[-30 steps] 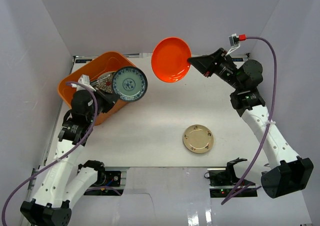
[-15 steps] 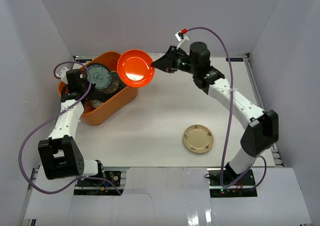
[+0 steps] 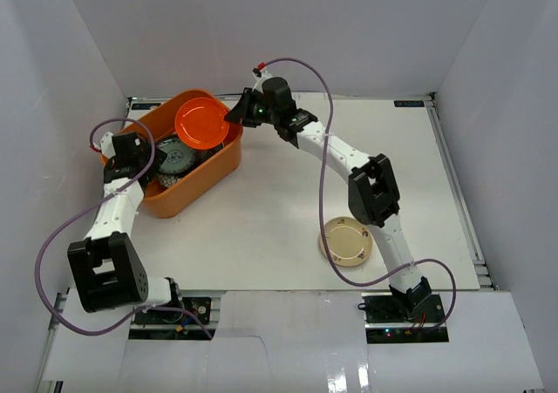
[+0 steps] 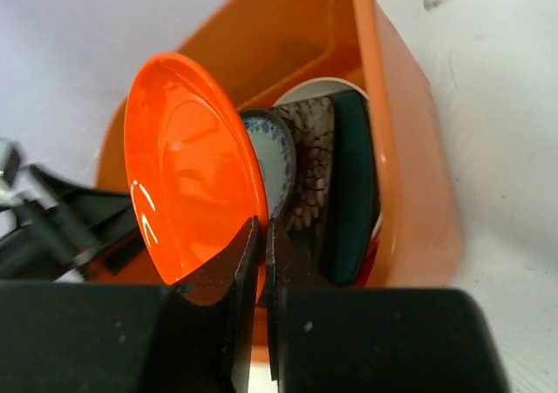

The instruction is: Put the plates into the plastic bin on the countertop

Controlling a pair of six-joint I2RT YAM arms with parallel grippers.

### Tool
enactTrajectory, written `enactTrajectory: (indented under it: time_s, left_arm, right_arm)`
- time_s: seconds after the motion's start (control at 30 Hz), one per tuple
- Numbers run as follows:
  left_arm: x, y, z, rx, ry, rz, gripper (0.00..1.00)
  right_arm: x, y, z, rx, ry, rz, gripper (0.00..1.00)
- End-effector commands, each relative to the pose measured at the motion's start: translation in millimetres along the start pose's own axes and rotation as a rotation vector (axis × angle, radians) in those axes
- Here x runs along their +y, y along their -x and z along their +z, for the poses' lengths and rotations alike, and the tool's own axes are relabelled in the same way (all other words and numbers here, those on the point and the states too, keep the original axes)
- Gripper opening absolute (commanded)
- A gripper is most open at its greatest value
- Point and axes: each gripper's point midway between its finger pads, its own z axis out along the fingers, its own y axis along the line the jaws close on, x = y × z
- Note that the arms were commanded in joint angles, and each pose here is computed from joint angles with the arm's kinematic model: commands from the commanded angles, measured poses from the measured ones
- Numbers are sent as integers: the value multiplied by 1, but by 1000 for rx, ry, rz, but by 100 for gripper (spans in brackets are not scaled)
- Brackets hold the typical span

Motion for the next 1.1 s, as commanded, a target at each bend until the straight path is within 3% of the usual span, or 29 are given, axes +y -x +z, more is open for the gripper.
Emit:
enactTrajectory:
  time_s: [0.0,0.2,0.5,0.6,0.67,0.77,0.83,0.9,0.93,1.0,1.07]
  left_arm:
    - [-19,20,-26,-56,-103,-5,86]
    - [-66,61,-97,-148,-319,-8,88]
    - [-137,38,-172,-45,-694,166,88]
    - [-144,20,-185,15,-762,186,88]
    - [-147,9,-192,52,-798,195,88]
    - [-151,-2,-195,65,-810,206,88]
    - [-159,-16,-200,87,-826,230,88]
    - [-166,-21,-206,99,-845,235,87]
    - [-172,-27,-213,112,-867,248,87]
    - [-179,-31,-218,117,-877,253,87]
    - [-186,-45,-221,141,-885,266,86]
  right_arm:
    - [25,26,13,-90,40,-6,8]
    - [18,7,37,-118,5,-38,8]
    - [26,-56,71,-86,-43,-183,10]
    - [29,-72,75,-62,-38,-191,19]
    - [29,-77,73,-52,-40,-193,34]
    - [43,-65,63,-75,-21,-208,58]
    - [62,-44,50,-116,4,-237,65]
    - [68,-34,38,-126,6,-258,68]
    - [85,-8,19,-169,24,-271,68]
    - [70,-11,1,-155,-8,-261,67]
    - [86,34,-47,-250,29,-240,59]
